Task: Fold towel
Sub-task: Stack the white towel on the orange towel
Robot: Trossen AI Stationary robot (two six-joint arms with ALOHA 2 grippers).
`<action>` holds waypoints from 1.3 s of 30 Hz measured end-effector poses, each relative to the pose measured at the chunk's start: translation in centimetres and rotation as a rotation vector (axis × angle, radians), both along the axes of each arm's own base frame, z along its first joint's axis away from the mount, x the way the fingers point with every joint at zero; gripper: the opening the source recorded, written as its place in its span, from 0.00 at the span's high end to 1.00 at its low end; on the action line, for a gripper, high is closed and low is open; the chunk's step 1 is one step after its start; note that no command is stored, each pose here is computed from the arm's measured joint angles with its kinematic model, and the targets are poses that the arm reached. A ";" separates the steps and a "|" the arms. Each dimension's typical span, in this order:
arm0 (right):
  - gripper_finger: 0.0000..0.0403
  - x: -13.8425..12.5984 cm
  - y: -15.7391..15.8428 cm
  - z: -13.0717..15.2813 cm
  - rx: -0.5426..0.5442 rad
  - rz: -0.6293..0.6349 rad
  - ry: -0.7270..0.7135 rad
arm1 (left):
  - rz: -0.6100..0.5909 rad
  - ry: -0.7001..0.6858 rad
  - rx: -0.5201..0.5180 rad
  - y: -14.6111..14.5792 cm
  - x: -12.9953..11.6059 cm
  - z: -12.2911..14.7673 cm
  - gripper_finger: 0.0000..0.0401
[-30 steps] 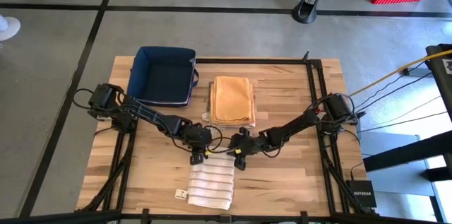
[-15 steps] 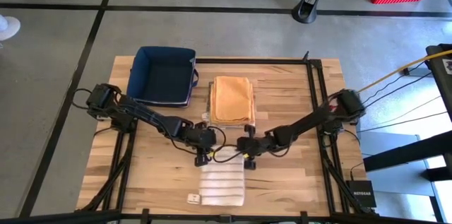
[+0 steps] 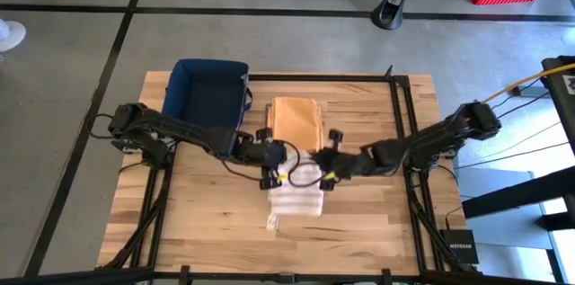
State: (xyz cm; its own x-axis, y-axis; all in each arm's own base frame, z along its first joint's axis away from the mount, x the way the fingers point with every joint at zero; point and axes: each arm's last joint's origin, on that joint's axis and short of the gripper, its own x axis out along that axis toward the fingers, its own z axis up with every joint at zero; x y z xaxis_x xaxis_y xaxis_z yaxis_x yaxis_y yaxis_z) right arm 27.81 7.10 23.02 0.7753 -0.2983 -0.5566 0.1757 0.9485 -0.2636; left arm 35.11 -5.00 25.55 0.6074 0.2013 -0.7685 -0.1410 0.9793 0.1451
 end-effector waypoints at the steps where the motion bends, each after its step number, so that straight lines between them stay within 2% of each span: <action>1: 0.98 -0.1 -0.4 0.8 -0.009 -0.003 -0.011 | 0.002 0.005 0.010 0.5 0.1 0.5 0.96; 9: 0.97 0.5 -5.8 5.5 -0.070 -0.124 -0.023 | 0.057 0.050 0.119 5.1 0.4 3.8 0.96; 16: 0.98 0.5 -9.7 7.7 0.011 -0.169 0.000 | 0.116 0.083 0.141 8.6 -0.1 6.2 0.94; 21: 0.98 0.4 -9.9 8.6 0.068 -0.142 0.001 | 0.044 0.073 0.033 8.5 -0.3 8.0 0.96; 26: 0.98 0.2 -8.1 9.5 0.116 -0.061 0.045 | -0.026 0.079 -0.028 7.0 -0.6 9.3 0.96; 31: 0.97 0.1 -7.7 10.6 0.094 -0.074 0.026 | -0.043 0.055 0.002 6.6 -0.8 10.6 0.95; 34: 0.98 0.1 -8.6 10.9 0.052 -0.140 0.014 | 0.028 0.049 0.088 7.6 -1.0 11.1 0.94; 39: 0.98 0.2 -10.6 10.8 0.068 -0.185 -0.002 | 0.121 0.081 0.137 9.7 -1.4 11.0 0.94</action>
